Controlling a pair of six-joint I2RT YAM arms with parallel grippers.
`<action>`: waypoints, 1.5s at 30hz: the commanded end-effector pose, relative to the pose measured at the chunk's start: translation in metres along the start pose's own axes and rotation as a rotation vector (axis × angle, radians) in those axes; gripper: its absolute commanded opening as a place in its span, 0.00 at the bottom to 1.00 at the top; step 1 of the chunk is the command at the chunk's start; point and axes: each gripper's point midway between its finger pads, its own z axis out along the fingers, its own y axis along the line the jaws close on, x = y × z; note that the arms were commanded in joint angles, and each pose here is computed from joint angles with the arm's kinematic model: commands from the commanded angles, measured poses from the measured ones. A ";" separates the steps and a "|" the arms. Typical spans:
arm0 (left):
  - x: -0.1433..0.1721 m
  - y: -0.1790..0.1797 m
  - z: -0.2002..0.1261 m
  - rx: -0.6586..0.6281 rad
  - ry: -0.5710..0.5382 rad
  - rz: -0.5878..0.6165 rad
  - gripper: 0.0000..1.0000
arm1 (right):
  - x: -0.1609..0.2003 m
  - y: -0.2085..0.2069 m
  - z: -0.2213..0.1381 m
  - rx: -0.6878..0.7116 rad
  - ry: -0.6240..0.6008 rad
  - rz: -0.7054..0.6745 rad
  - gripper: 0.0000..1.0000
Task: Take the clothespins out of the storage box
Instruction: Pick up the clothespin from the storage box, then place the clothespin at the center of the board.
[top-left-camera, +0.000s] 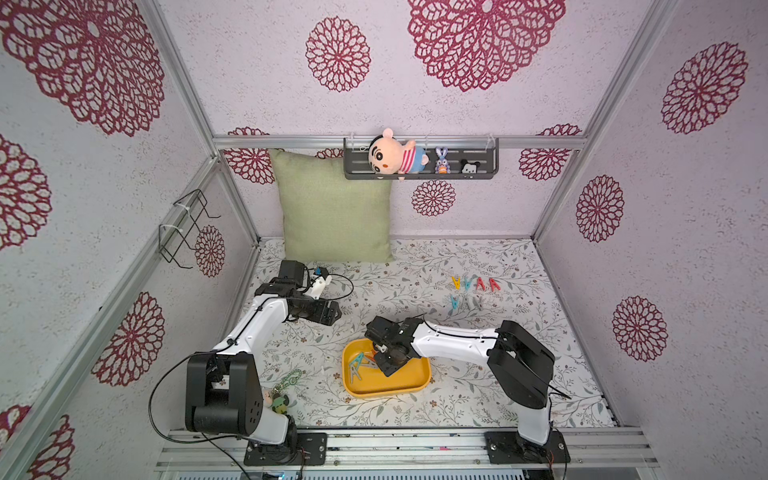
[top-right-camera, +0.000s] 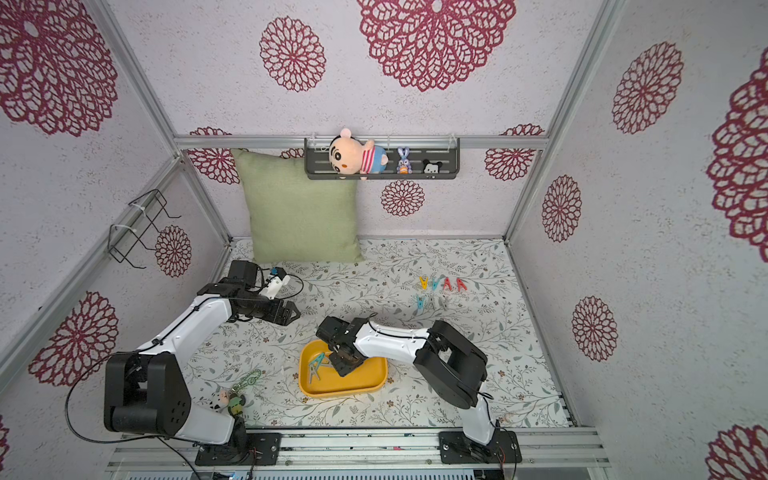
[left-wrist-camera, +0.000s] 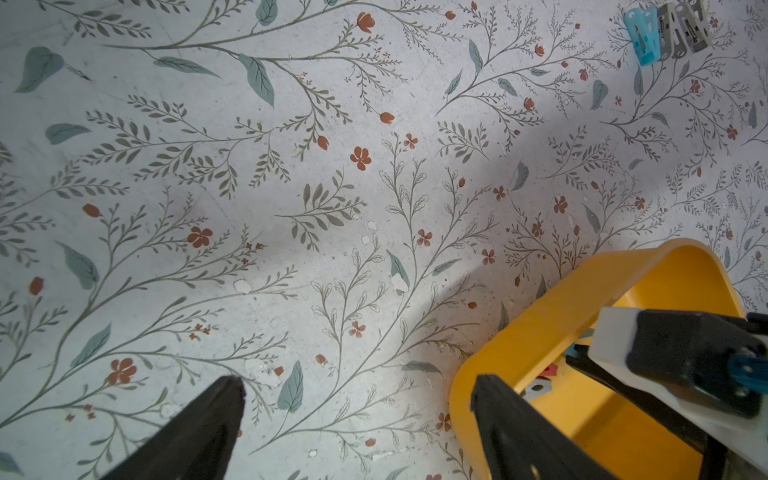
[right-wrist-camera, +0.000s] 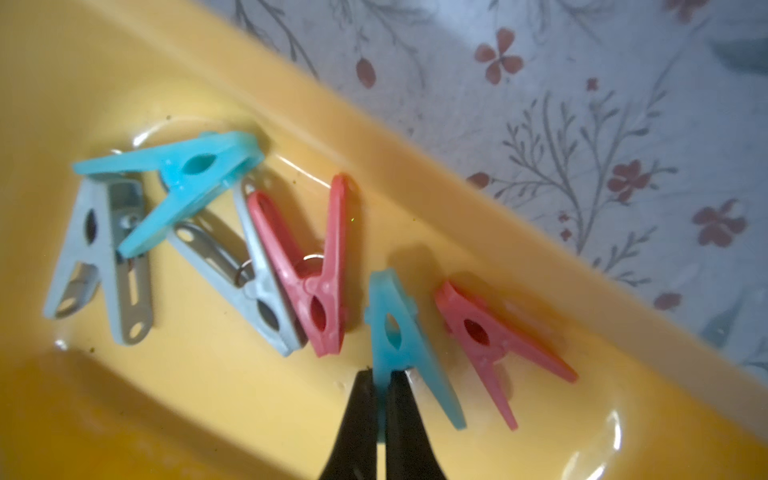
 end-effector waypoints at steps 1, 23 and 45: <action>-0.003 0.000 -0.001 0.010 -0.019 -0.002 0.94 | -0.004 0.005 -0.038 -0.039 -0.060 0.005 0.00; -0.003 -0.002 -0.002 0.013 -0.020 -0.001 0.94 | 0.006 -0.168 -0.115 0.087 -0.249 0.518 0.00; -0.006 -0.006 -0.007 0.028 -0.030 -0.001 0.94 | 0.081 -0.369 -0.067 0.289 -0.077 0.825 0.00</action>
